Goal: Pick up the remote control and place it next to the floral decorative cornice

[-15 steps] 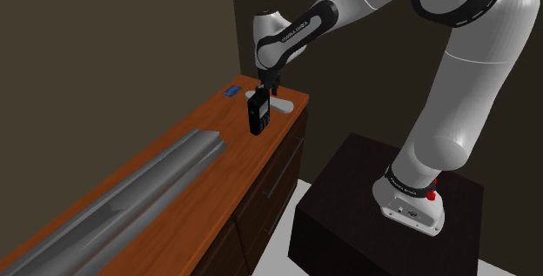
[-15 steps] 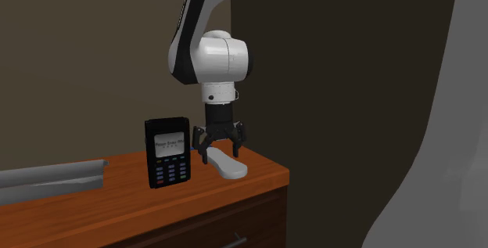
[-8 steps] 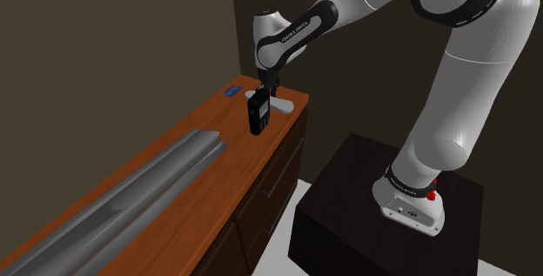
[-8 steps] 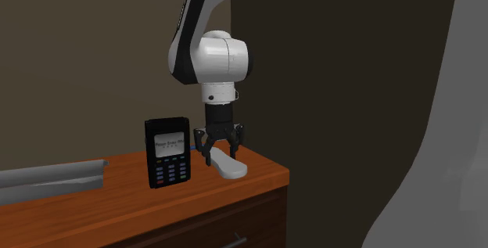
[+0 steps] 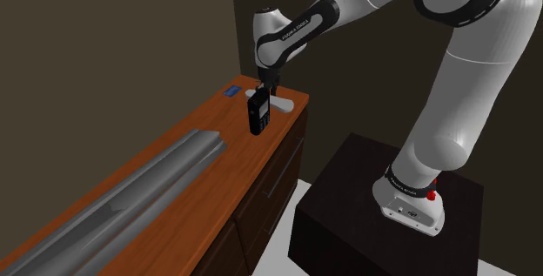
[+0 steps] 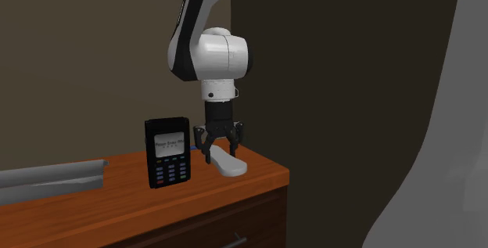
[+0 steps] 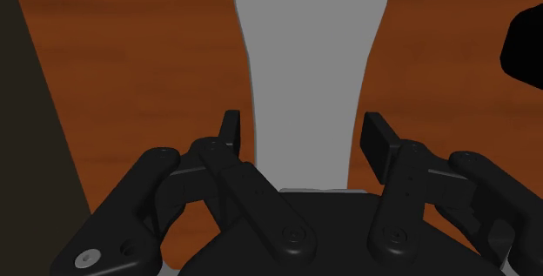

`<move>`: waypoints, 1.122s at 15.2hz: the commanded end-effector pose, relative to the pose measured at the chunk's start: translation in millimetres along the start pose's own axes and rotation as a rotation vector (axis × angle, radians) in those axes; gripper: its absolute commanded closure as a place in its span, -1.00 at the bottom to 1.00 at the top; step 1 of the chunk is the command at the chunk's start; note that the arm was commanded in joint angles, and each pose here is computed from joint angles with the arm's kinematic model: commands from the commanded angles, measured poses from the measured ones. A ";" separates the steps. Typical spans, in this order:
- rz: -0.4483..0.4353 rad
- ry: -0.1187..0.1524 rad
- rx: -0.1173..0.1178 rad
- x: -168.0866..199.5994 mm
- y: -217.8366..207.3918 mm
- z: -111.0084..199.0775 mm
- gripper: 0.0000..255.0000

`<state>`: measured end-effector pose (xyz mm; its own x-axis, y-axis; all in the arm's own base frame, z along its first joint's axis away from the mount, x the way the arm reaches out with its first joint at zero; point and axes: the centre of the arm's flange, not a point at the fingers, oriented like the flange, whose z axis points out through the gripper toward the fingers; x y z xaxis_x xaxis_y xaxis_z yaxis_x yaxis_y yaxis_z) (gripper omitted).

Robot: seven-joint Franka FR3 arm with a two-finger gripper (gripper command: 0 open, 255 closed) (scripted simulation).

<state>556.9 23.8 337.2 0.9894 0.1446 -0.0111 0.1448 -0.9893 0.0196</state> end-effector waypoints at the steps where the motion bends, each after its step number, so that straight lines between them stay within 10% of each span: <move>1: 0.000 0.000 0.000 0.3 0.9 -9.1 1.00; 17: 0.000 0.000 0.000 -0.6 2.5 -93.5 1.00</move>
<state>556.8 23.5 425.3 0.9894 0.1445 -0.0106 0.1447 -0.9893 0.0197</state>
